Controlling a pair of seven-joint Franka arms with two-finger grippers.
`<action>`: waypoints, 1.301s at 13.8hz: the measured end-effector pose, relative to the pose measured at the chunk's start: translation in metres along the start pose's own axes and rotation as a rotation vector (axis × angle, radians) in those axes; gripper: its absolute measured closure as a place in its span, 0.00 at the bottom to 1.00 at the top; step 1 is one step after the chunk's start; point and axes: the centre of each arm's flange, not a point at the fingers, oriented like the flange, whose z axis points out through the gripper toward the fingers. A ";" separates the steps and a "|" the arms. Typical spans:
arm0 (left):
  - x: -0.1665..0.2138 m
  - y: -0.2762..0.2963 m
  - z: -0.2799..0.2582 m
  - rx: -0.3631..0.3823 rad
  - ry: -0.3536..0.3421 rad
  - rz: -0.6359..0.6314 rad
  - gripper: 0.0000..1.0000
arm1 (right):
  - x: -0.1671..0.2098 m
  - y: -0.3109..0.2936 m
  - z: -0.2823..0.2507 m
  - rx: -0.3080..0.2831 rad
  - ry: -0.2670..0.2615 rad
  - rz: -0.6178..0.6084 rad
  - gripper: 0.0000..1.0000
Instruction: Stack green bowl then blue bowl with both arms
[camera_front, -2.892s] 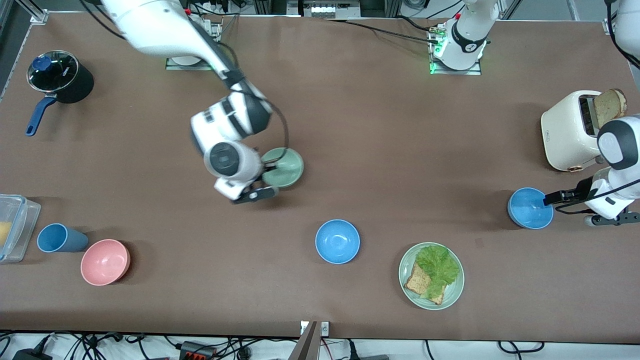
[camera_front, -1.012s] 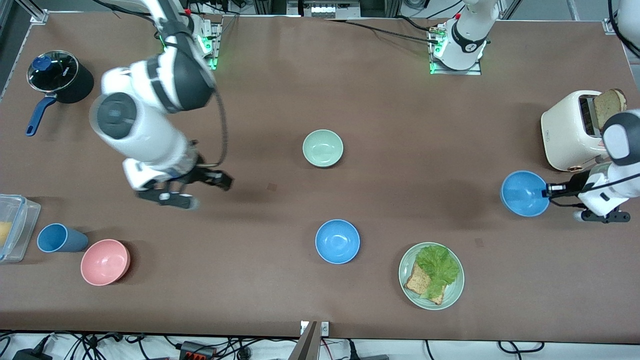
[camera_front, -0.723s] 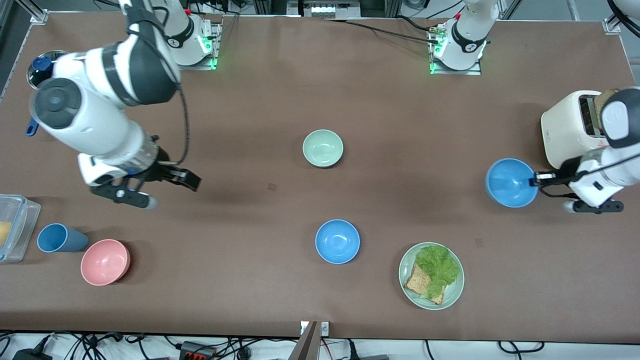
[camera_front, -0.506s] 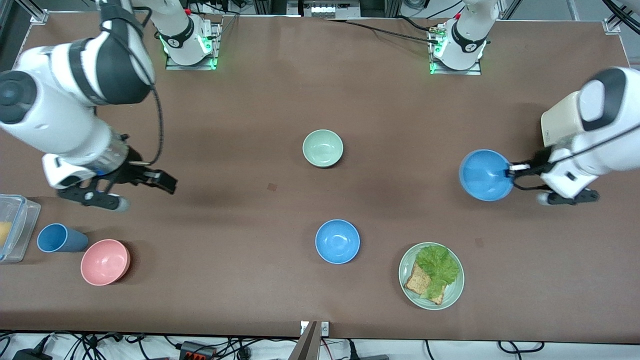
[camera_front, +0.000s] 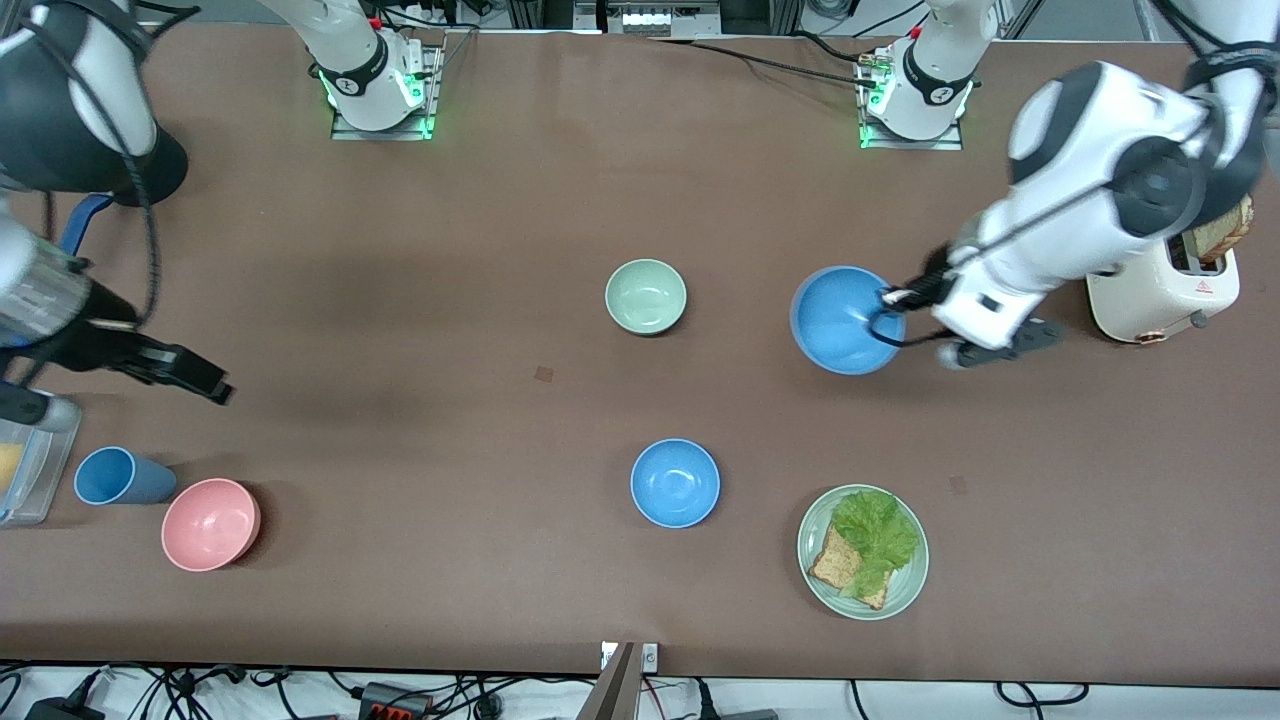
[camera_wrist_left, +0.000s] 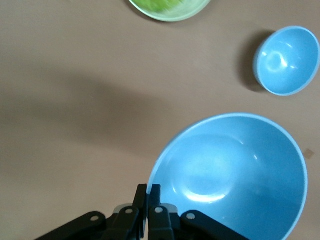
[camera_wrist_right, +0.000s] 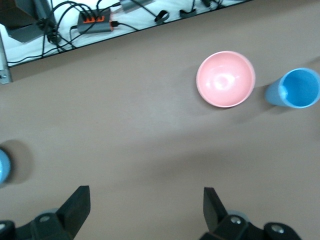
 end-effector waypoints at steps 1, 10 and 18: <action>-0.011 0.019 0.007 -0.006 -0.002 -0.008 0.96 | 0.000 0.012 -0.007 -0.008 0.000 -0.021 0.00; -0.100 0.151 0.120 -0.049 -0.116 -0.054 0.96 | -0.005 0.085 -0.048 -0.022 -0.018 -0.153 0.00; -0.121 0.143 0.232 0.092 -0.074 0.054 0.96 | -0.022 0.088 -0.049 -0.042 -0.075 -0.158 0.00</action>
